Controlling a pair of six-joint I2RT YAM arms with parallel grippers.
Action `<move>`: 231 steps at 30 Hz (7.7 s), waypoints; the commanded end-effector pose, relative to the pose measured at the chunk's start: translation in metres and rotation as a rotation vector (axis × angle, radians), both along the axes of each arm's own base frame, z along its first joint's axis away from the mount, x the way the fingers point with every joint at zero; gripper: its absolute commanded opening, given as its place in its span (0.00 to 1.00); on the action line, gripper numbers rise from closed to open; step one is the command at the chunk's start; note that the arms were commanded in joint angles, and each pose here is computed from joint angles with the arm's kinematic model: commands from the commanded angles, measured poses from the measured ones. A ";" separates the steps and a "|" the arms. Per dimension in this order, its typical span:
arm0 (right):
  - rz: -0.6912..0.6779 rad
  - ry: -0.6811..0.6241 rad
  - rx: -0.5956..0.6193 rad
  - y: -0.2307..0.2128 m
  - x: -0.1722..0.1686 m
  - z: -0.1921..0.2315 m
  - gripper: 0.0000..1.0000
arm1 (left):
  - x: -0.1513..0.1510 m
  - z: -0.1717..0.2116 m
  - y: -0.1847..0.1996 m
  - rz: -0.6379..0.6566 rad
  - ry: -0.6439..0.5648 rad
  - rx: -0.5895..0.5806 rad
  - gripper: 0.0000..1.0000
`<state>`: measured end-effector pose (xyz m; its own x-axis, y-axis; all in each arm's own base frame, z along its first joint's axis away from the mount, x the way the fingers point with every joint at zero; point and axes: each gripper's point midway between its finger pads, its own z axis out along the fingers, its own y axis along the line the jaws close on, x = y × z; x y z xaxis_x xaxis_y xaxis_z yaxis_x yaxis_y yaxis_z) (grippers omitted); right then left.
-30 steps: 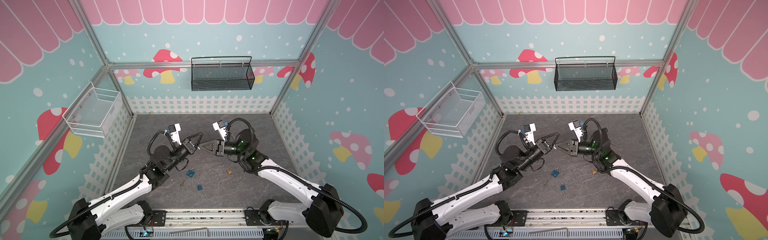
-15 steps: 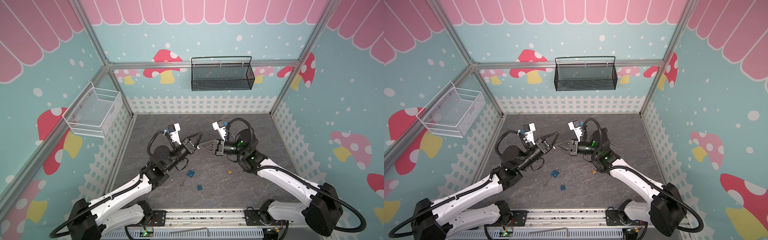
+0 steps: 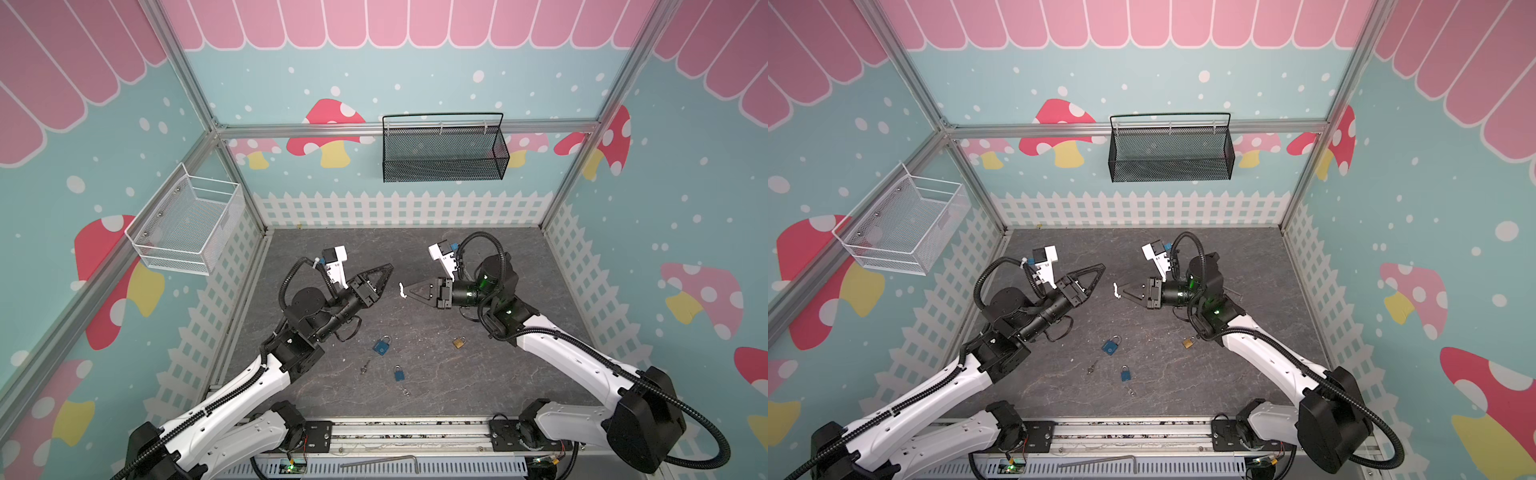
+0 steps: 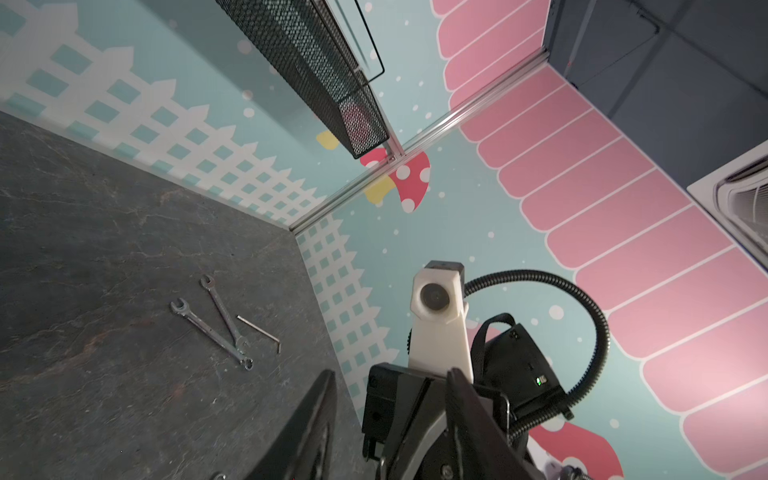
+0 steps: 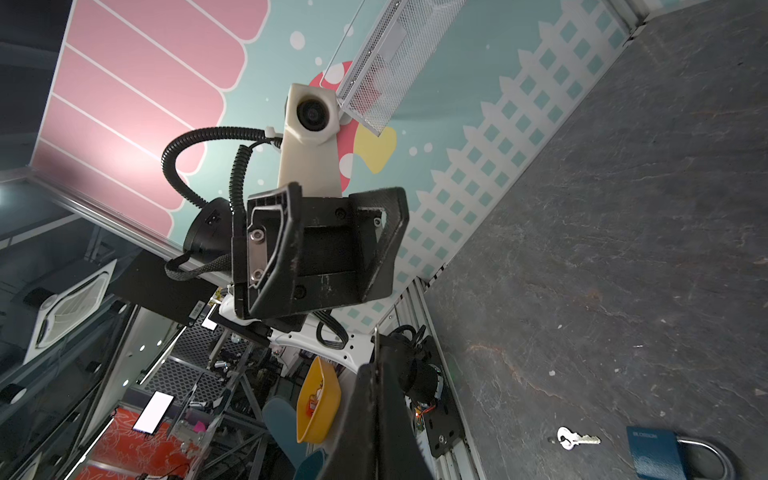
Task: Unlock with the key
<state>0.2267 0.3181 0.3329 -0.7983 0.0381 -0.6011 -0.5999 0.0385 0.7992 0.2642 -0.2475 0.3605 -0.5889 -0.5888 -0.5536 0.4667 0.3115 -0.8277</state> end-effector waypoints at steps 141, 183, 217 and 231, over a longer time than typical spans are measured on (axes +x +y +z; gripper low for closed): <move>-0.616 0.171 -0.716 -0.200 0.039 -0.176 0.00 | -0.030 -0.207 -0.146 -0.405 0.008 1.023 0.54; -0.770 0.336 -0.534 -0.254 0.052 -0.213 0.00 | -0.017 -0.355 -0.213 -0.472 0.294 1.467 0.46; -0.775 0.315 -0.515 -0.253 0.050 -0.205 0.00 | -0.015 -0.355 -0.204 -0.392 0.339 1.533 0.21; -0.760 0.291 -0.512 -0.251 0.047 -0.189 0.00 | 0.003 -0.298 -0.194 -0.197 0.407 1.382 0.00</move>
<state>0.2737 0.0668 0.1322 -0.7929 0.4085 -0.4522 -0.0226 0.7218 0.6918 0.2576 -0.4534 0.0256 -0.8181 0.4756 -0.3233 0.4992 0.8664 0.0112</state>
